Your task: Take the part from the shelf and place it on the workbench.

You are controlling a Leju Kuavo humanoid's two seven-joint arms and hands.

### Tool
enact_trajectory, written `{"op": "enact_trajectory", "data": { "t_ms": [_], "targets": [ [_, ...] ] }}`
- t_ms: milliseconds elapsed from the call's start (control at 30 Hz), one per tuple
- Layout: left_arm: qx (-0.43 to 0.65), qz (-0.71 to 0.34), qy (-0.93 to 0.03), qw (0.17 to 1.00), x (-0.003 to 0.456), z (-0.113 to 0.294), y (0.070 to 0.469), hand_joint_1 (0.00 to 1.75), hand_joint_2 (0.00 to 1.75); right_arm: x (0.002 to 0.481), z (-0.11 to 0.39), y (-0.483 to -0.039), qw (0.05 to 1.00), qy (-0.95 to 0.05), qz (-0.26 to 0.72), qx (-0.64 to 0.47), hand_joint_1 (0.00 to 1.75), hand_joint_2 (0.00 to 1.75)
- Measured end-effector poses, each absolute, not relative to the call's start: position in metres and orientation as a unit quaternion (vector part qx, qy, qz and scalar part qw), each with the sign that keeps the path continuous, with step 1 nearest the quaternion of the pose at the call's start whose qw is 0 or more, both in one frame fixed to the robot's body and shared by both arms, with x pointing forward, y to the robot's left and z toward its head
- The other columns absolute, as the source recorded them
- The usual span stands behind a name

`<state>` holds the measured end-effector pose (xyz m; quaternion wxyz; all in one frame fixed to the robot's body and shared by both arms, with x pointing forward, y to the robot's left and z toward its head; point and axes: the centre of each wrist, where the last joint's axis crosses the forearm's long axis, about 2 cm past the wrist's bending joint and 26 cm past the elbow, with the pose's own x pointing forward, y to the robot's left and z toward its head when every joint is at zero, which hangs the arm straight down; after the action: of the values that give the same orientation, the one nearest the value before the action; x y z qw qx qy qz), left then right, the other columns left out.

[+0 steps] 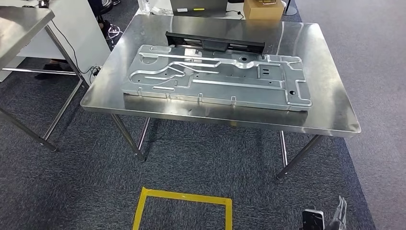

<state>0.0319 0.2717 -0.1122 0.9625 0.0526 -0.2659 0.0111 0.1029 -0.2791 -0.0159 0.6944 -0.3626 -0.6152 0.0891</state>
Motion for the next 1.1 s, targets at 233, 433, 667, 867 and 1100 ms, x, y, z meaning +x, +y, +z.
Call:
{"op": "enact_trajectory", "data": {
  "t_ms": [233,433,667,867,1100],
  "targets": [
    [0.058,0.010,-0.267,0.962,0.035,-0.112,0.270,0.00,0.00,0.058,-0.058,-0.286,0.773,-0.514,0.067,-0.366,0.00,0.00],
    [0.068,-0.020,-0.253,0.965,0.031,-0.112,0.267,0.00,0.00,0.024,-0.087,-0.270,0.886,-0.361,0.050,-0.287,0.00,0.00],
    [0.071,-0.028,-0.261,0.962,0.035,-0.111,0.263,0.00,0.00,0.011,-0.100,-0.247,0.938,-0.257,0.031,-0.232,0.00,0.00],
    [0.083,-0.008,-0.236,0.968,0.046,-0.111,0.272,0.00,0.00,0.017,-0.107,-0.230,0.988,-0.048,0.048,-0.138,0.00,0.00],
    [0.084,-0.009,-0.237,0.968,0.047,-0.111,0.278,0.00,0.00,0.024,-0.107,-0.219,0.997,0.005,0.005,-0.074,0.00,0.00]
  ]
}}
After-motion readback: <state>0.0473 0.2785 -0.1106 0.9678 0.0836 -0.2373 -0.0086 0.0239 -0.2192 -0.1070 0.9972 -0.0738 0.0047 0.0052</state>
